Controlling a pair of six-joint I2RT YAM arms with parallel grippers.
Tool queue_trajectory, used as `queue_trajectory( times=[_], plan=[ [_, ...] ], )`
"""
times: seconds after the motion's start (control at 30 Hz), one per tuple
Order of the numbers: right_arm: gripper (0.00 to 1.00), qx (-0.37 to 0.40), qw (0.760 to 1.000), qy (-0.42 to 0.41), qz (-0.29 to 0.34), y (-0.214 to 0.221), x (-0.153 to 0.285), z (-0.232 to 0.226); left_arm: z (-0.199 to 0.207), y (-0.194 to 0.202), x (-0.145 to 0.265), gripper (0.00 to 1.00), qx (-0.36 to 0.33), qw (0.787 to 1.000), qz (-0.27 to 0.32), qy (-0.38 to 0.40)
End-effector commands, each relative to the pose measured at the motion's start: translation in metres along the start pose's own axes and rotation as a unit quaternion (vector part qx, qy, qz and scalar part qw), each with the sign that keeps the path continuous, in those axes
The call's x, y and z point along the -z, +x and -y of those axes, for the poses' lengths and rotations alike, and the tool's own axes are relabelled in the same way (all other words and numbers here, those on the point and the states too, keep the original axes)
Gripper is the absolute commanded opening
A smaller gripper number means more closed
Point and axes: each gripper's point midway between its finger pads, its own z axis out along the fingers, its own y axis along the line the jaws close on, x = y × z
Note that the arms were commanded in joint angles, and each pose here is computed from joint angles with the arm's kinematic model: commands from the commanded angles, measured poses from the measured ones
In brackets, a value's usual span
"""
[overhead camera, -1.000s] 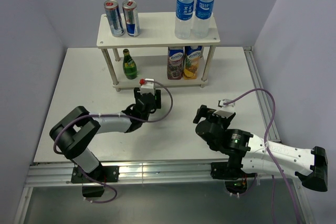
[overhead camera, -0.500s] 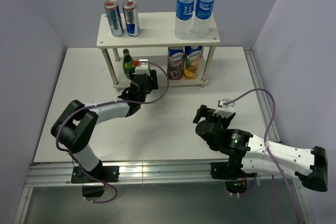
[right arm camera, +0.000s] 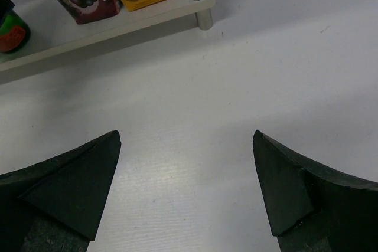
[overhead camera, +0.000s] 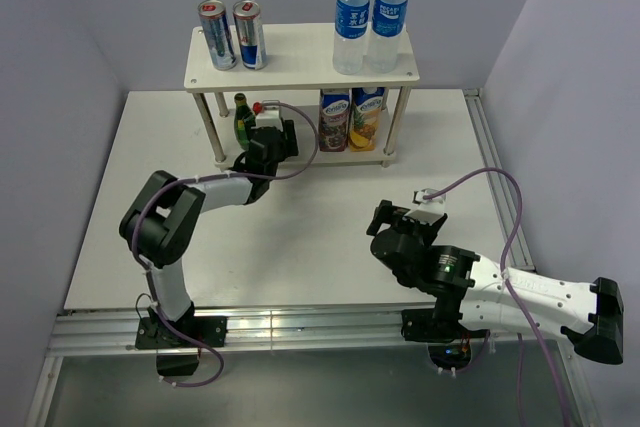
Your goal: Place and organize the beverage onto the shelf
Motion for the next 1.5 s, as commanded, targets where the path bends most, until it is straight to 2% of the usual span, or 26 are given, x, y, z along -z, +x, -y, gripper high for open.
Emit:
queue_trajectory(
  times=[0.0,0.17,0.23,0.27,0.3,0.37,0.4,0.5,0.7,0.93,1.07,1.17,1.2,1.33,1.4,1.47],
  plan=[
    [1.00,-0.004,1.000,0.001,0.010,-0.001,-0.001,-0.002,0.013,-0.060,-0.012,0.00,0.039,0.996,0.086,0.011],
    [1.00,-0.004,1.000,0.002,0.011,-0.002,-0.001,-0.003,0.009,-0.062,-0.020,0.00,0.038,0.996,0.084,0.004],
    [1.00,-0.003,1.000,0.001,0.011,-0.002,-0.001,-0.003,0.009,-0.061,-0.022,0.09,0.033,0.996,0.080,0.003],
    [1.00,-0.003,1.000,0.000,0.010,-0.002,-0.001,-0.003,0.009,-0.062,-0.022,0.17,0.032,0.996,0.082,0.002],
    [1.00,-0.003,1.000,0.001,0.011,-0.002,-0.001,-0.003,0.009,-0.063,-0.022,0.36,0.031,0.996,0.082,0.006],
    [1.00,-0.004,1.000,0.000,0.010,-0.002,-0.001,-0.003,0.010,-0.062,-0.021,0.59,0.031,0.996,0.082,0.007],
    [1.00,-0.004,1.000,0.001,0.010,-0.003,-0.001,-0.003,0.010,-0.065,-0.019,0.76,0.032,0.996,0.084,0.008],
    [1.00,-0.005,1.000,0.000,0.010,-0.002,-0.001,-0.002,0.009,-0.067,-0.017,0.87,0.033,0.996,0.085,0.009],
    [1.00,-0.010,1.000,0.000,0.010,-0.003,0.000,-0.001,0.010,-0.067,-0.007,0.96,0.039,0.996,0.079,0.018],
    [1.00,-0.014,1.000,0.001,0.013,-0.005,0.000,0.000,0.012,-0.061,0.014,0.96,0.041,0.996,0.069,0.024],
    [1.00,-0.015,1.000,0.004,0.015,-0.007,0.000,0.001,0.009,-0.045,0.032,0.96,0.038,0.998,0.054,0.017],
    [1.00,-0.016,1.000,0.004,0.014,-0.006,0.000,0.002,0.004,-0.032,0.052,0.98,0.041,0.998,0.045,0.011],
    [1.00,-0.016,1.000,0.004,0.014,-0.005,0.001,0.002,0.006,-0.038,0.064,0.98,0.049,0.997,0.052,0.012],
    [1.00,-0.018,1.000,-0.001,0.006,-0.003,0.001,0.000,0.000,-0.020,0.110,0.99,0.059,0.998,0.033,-0.006],
    [1.00,-0.015,1.000,-0.010,-0.001,-0.003,0.002,-0.005,0.005,-0.008,0.141,0.98,0.049,0.999,0.005,0.001],
    [1.00,-0.019,0.999,-0.041,-0.017,-0.014,0.009,-0.022,-0.007,-0.008,0.166,0.97,0.033,0.999,-0.025,-0.027]
  ],
)
